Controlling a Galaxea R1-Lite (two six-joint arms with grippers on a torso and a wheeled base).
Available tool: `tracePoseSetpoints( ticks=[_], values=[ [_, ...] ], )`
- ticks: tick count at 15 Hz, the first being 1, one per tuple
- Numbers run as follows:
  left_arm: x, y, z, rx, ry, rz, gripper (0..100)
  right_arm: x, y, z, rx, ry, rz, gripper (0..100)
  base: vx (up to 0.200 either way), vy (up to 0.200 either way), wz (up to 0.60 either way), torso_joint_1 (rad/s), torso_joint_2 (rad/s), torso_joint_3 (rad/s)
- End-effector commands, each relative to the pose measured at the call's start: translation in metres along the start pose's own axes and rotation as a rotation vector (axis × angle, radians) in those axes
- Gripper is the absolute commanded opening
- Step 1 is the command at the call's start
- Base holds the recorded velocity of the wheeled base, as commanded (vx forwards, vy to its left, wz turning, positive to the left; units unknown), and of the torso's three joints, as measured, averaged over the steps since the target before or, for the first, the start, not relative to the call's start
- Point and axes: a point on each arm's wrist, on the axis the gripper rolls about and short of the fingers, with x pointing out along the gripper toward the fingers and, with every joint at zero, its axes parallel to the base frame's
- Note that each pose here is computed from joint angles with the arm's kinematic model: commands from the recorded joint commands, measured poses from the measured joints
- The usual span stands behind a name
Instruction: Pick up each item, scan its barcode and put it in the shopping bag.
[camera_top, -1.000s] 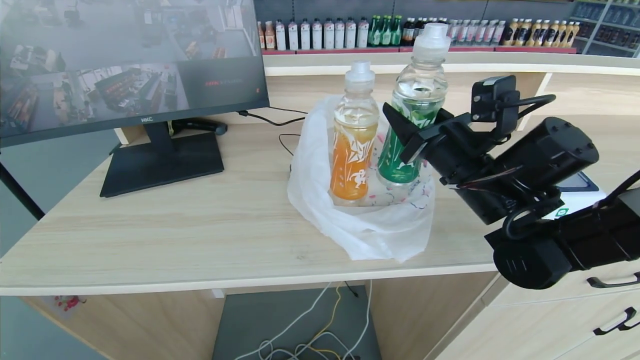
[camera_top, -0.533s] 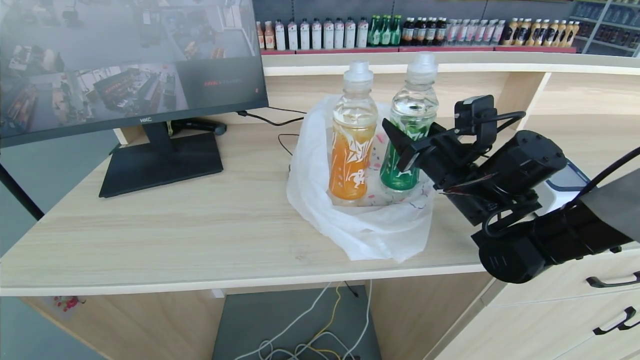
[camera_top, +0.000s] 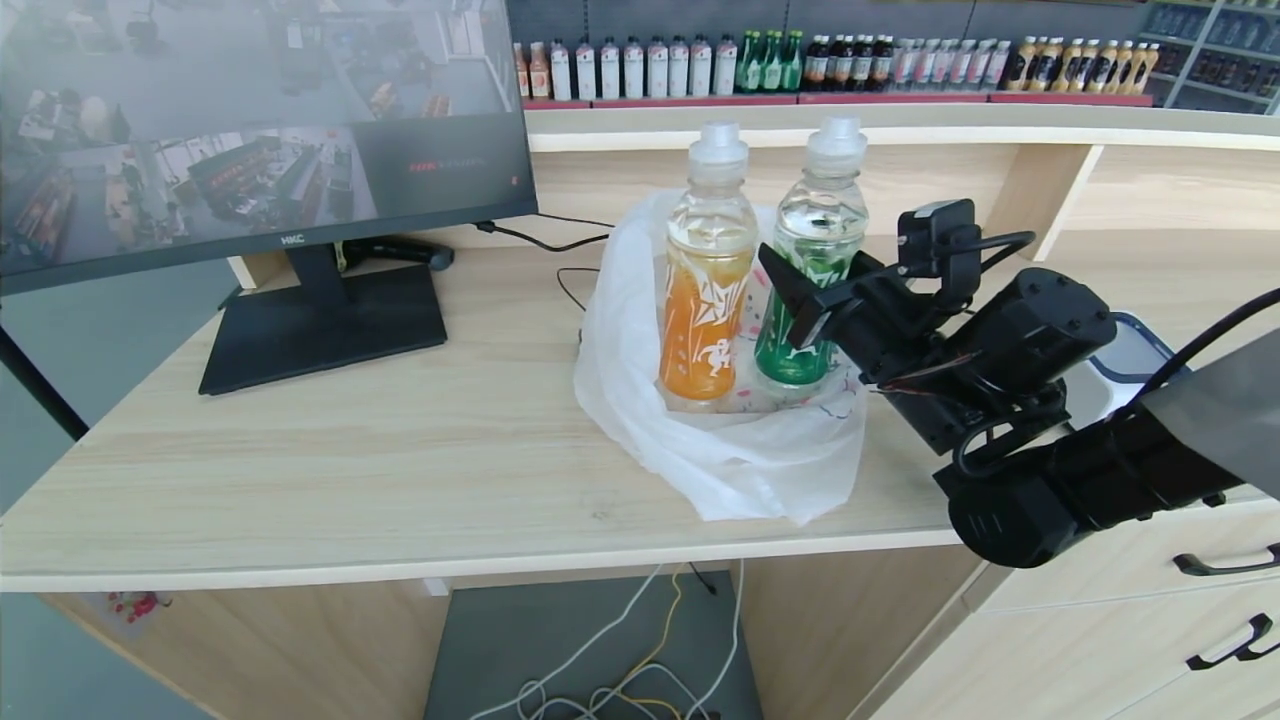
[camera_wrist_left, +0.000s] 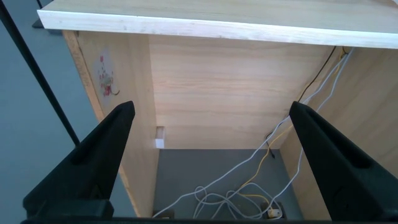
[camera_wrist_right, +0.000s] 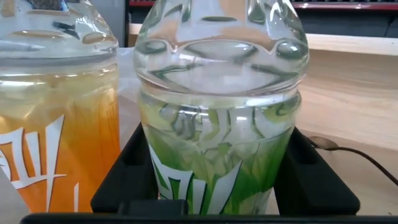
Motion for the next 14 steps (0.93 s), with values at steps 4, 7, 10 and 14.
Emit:
tracePoseSetpoints(
  ticks=[4, 7, 10, 14],
  values=[
    [0.0, 0.0, 0.0, 0.001, 0.0, 0.0, 100, -0.009, 0.002, -0.006, 0.004, 0.042, 0.005, 0, 0.0, 0.0, 0.0, 0.0, 0.0, 0.0],
    [0.0, 0.0, 0.0, 0.001, 0.0, 0.0, 100, -0.015, 0.003, -0.007, 0.007, 0.064, 0.021, 0, 0.0, 0.0, 0.0, 0.0, 0.0, 0.0],
    [0.0, 0.0, 0.0, 0.001, 0.0, 0.0, 100, -0.016, 0.003, -0.008, 0.008, 0.071, 0.024, 0, 0.0, 0.0, 0.0, 0.0, 0.0, 0.0],
    [0.0, 0.0, 0.0, 0.0, 0.0, 0.0, 100, -0.019, 0.005, -0.011, 0.013, 0.085, 0.031, 0, 0.0, 0.0, 0.0, 0.0, 0.0, 0.0]
  ],
)
